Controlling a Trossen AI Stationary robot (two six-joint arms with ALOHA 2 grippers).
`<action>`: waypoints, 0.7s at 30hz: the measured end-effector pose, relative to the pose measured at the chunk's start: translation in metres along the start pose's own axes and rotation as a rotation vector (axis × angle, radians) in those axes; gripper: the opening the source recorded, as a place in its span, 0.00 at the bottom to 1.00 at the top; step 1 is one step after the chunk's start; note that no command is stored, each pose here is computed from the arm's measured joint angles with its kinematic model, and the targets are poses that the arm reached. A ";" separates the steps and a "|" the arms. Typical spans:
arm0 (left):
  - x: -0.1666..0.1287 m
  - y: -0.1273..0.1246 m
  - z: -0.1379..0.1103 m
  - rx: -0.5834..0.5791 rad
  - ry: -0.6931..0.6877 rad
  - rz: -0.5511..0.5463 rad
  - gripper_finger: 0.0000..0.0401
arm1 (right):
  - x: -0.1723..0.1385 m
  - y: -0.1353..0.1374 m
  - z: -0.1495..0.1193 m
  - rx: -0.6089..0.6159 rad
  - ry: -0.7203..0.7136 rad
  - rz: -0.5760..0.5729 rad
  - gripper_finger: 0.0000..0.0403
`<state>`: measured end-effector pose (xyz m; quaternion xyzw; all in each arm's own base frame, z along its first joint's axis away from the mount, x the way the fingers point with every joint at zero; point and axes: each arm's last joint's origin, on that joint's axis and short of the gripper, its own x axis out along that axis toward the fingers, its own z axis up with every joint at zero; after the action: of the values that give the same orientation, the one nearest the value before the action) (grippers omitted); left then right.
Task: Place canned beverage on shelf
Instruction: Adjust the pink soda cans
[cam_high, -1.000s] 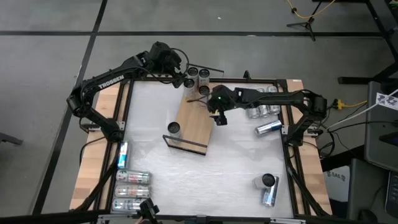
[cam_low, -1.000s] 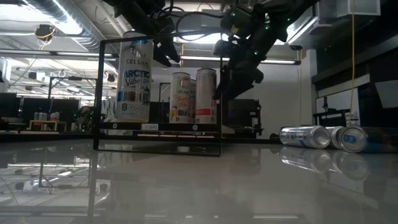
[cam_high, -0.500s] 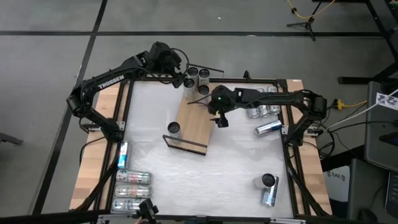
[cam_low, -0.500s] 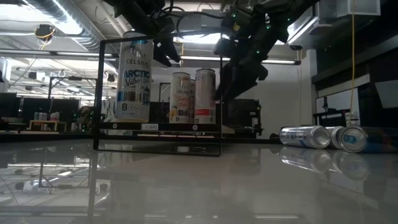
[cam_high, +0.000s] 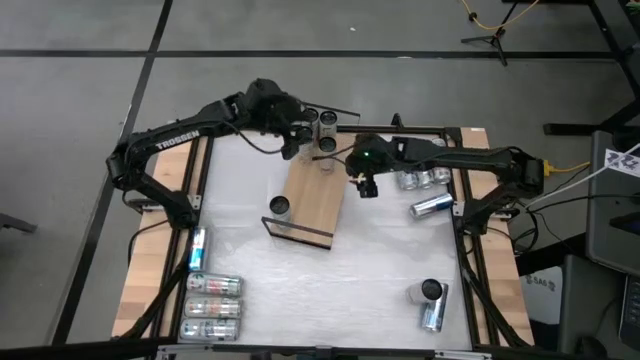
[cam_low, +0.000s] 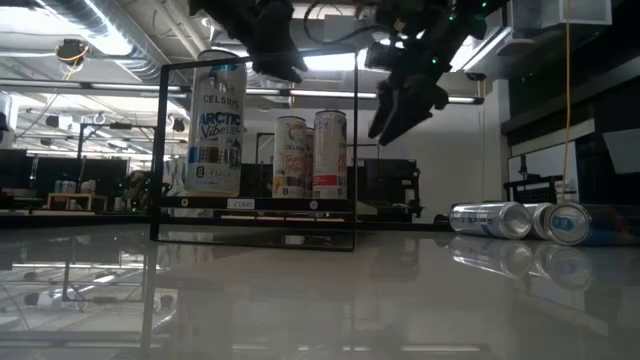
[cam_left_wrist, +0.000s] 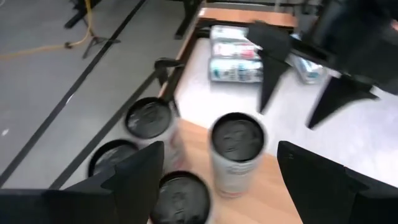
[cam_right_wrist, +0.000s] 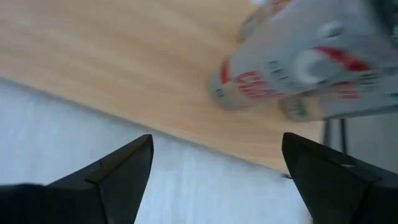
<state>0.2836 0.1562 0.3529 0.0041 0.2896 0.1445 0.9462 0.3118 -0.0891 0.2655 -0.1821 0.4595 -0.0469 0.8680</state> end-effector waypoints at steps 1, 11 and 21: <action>0.001 -0.006 0.001 0.018 0.001 -0.004 0.76 | -0.002 -0.003 0.001 0.006 -0.009 -0.026 0.88; 0.012 -0.051 0.003 0.112 0.063 0.061 0.76 | -0.003 -0.022 0.005 0.052 -0.107 -0.124 0.88; 0.049 -0.065 -0.010 0.159 0.182 0.192 0.76 | -0.004 -0.024 0.008 0.055 -0.157 -0.122 0.88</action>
<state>0.3343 0.1063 0.3120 0.0935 0.3831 0.2105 0.8945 0.3178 -0.1085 0.2813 -0.1890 0.3768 -0.0979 0.9015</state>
